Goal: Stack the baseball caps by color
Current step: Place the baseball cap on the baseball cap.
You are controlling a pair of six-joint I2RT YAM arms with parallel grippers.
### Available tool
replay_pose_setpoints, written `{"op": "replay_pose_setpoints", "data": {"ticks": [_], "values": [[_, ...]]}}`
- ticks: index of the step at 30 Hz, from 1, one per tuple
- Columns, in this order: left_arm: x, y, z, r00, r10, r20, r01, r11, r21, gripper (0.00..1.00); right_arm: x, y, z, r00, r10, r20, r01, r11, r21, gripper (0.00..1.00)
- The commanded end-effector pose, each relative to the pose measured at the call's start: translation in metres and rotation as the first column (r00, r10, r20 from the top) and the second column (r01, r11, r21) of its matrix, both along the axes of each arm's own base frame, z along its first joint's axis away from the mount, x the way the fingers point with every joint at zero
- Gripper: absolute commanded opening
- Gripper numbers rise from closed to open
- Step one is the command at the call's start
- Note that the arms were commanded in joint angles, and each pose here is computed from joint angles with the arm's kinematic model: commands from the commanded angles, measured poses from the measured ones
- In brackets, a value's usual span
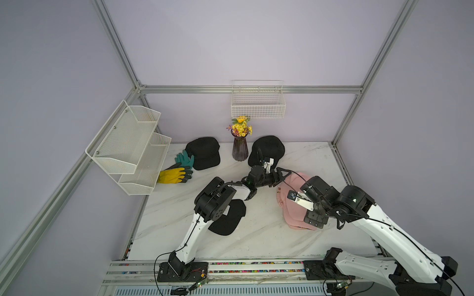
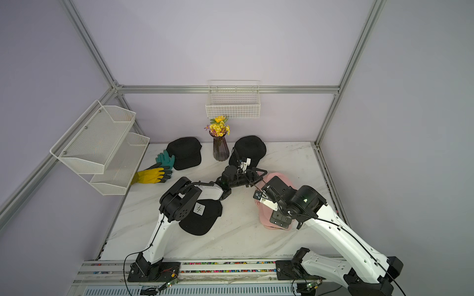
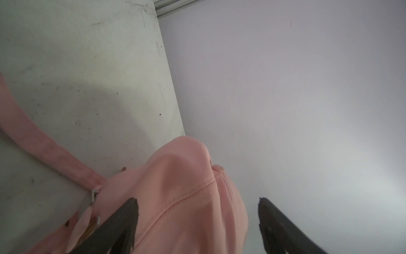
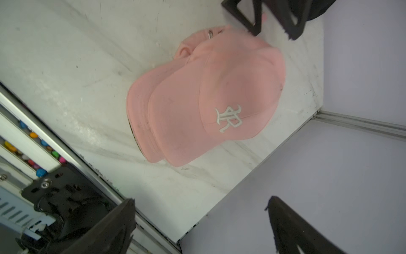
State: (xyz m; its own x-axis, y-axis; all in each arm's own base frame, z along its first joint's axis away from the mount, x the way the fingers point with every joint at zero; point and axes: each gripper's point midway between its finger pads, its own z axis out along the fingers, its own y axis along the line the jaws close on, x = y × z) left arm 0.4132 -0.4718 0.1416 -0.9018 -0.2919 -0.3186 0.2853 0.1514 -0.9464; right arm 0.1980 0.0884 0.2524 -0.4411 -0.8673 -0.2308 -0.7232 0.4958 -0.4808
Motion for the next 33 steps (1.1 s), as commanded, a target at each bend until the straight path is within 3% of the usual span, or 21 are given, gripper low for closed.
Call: {"op": "replay_pose_setpoints", "data": {"ticks": [1, 3, 5, 6, 8, 11, 13, 14, 16, 17, 21, 25, 29, 33], "values": [[-0.005, 0.009, 0.077, 0.972, 0.026, 0.232, -0.019, 0.999, -0.032, 0.93, 0.048, 0.004, 0.044, 0.918, -0.358, 0.168, 0.311, 0.916, 0.253, 0.97], [-0.007, 0.016, 0.083, 0.955, 0.039, 0.293, -0.051, 0.998, 0.034, 0.94, 0.071, -0.002, 0.046, 0.863, -0.499, 0.082, 0.443, 0.823, 0.355, 0.97], [-0.012, 0.025, 0.088, 0.936, 0.052, 0.347, -0.089, 0.992, 0.091, 0.95, 0.095, -0.013, 0.047, 0.790, -0.612, -0.008, 0.540, 0.691, 0.481, 0.97], [-0.013, 0.029, 0.090, 0.929, 0.060, 0.364, -0.108, 0.988, 0.113, 0.95, 0.105, -0.026, 0.044, 0.737, -0.673, -0.062, 0.595, 0.603, 0.531, 0.97], [-0.018, 0.040, 0.088, 0.919, 0.075, 0.386, -0.149, 0.975, 0.165, 0.95, 0.125, -0.058, 0.031, 0.610, -0.761, -0.220, 0.693, 0.378, 0.614, 0.97], [-0.026, 0.052, 0.085, 0.905, 0.088, 0.416, -0.205, 0.948, 0.244, 1.00, 0.145, -0.084, -0.003, 0.463, -0.735, -0.495, 0.755, 0.035, 0.655, 0.97], [-0.033, 0.050, 0.080, 0.901, 0.074, 0.427, -0.221, 0.926, 0.307, 1.00, 0.152, -0.106, -0.030, 0.350, -0.716, -0.604, 0.775, -0.140, 0.616, 0.97], [-0.036, 0.048, 0.076, 0.901, 0.067, 0.429, -0.229, 0.912, 0.339, 1.00, 0.151, -0.121, -0.046, 0.283, -0.737, -0.614, 0.786, -0.189, 0.589, 0.97], [-0.044, 0.043, 0.067, 0.904, 0.050, 0.424, -0.227, 0.898, 0.377, 1.00, 0.145, -0.140, -0.066, 0.194, -0.773, -0.605, 0.787, -0.245, 0.566, 0.97], [-0.049, 0.040, 0.063, 0.907, 0.042, 0.419, -0.218, 0.897, 0.383, 1.00, 0.141, -0.141, -0.074, 0.180, -0.764, -0.620, 0.781, -0.272, 0.562, 0.97], [-0.060, 0.037, 0.040, 0.926, 0.053, 0.374, -0.198, 0.912, 0.361, 1.00, 0.126, -0.120, -0.104, 0.199, -0.685, -0.701, 0.807, -0.291, 0.514, 0.98], [-0.074, 0.027, 0.016, 0.956, 0.016, 0.293, -0.102, 0.954, 0.281, 1.00, 0.098, -0.098, -0.126, 0.197, -0.617, -0.762, 0.830, -0.308, 0.464, 0.97], [-0.093, 0.035, 0.007, 0.959, 0.058, 0.277, -0.115, 0.974, 0.195, 1.00, 0.070, -0.082, -0.138, 0.170, -0.566, -0.807, 0.835, -0.353, 0.423, 0.97], [-0.116, 0.041, -0.006, 0.962, 0.065, 0.264, -0.123, 0.970, 0.208, 1.00, 0.056, -0.073, -0.141, 0.140, -0.550, -0.823, 0.839, -0.375, 0.393, 0.97]]}}
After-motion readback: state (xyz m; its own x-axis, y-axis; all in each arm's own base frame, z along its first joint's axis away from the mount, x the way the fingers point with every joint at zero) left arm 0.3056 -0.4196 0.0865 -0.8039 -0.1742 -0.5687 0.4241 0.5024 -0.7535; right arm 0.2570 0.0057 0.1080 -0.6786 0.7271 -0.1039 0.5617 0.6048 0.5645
